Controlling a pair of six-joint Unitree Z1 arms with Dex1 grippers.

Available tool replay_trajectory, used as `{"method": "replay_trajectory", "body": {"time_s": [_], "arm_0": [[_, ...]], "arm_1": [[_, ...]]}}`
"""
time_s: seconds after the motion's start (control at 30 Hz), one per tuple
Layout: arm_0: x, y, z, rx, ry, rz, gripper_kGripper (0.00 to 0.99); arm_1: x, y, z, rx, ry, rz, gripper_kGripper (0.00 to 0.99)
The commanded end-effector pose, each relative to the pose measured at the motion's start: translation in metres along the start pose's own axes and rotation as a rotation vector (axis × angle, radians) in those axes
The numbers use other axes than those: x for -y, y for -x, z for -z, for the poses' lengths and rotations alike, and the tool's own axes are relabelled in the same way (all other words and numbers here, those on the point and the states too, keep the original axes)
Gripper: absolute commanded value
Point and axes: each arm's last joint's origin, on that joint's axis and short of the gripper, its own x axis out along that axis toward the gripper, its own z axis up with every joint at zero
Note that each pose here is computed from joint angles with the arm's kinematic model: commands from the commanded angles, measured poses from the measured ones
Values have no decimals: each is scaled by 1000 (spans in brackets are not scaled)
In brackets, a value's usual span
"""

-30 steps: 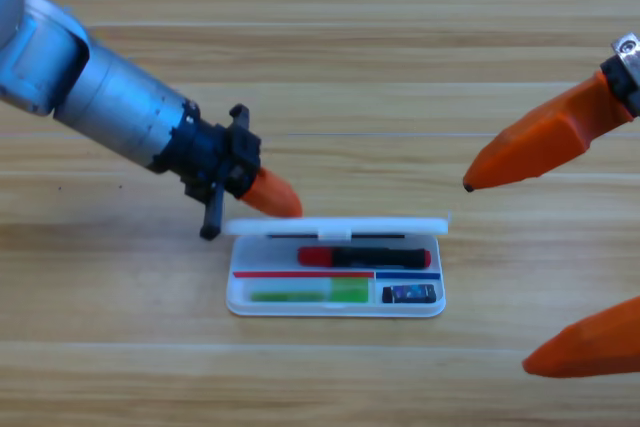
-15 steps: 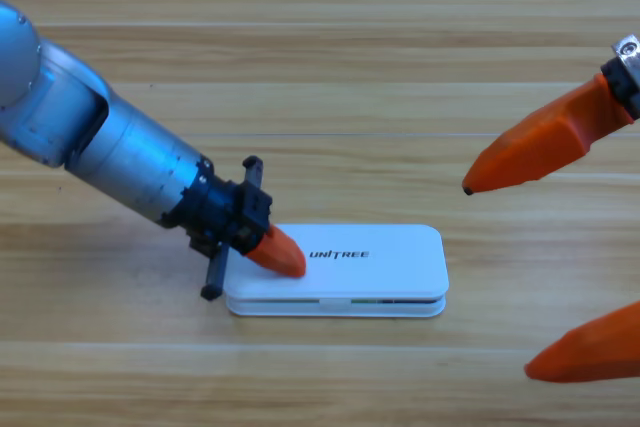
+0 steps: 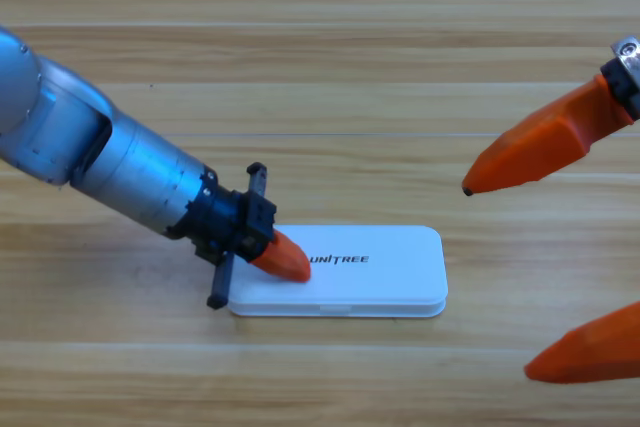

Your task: Clean up eraser and pencils

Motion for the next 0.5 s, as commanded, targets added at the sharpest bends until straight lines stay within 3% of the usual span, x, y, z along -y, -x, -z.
{"method": "replay_trajectory", "body": {"time_s": [0.03,0.17,0.2,0.23,0.27,0.3,0.33,0.37,0.5], "arm_0": [[13,-26,17,-84,31,70,0],[6,8,-16,-76,66,53,0],[5,21,-26,-76,74,42,186],[5,36,-36,-89,75,30,488],[5,53,-48,-96,72,9,713],[5,70,-61,-93,67,-8,859],[5,89,-74,-93,61,-29,940],[7,108,-87,-89,54,-44,982],[20,184,-134,-46,45,-85,989]], "arm_1": [[8,-20,10,-40,-36,-37,950],[8,-20,10,-41,-36,-38,950],[8,-20,10,-41,-36,-38,950],[8,-20,10,-41,-36,-38,950],[8,-20,10,-40,-36,-39,950],[8,-20,10,-41,-36,-38,950],[8,-20,10,-41,-36,-38,950],[9,-21,10,-42,-38,-38,950],[9,-22,10,-43,-38,-40,950]]}}
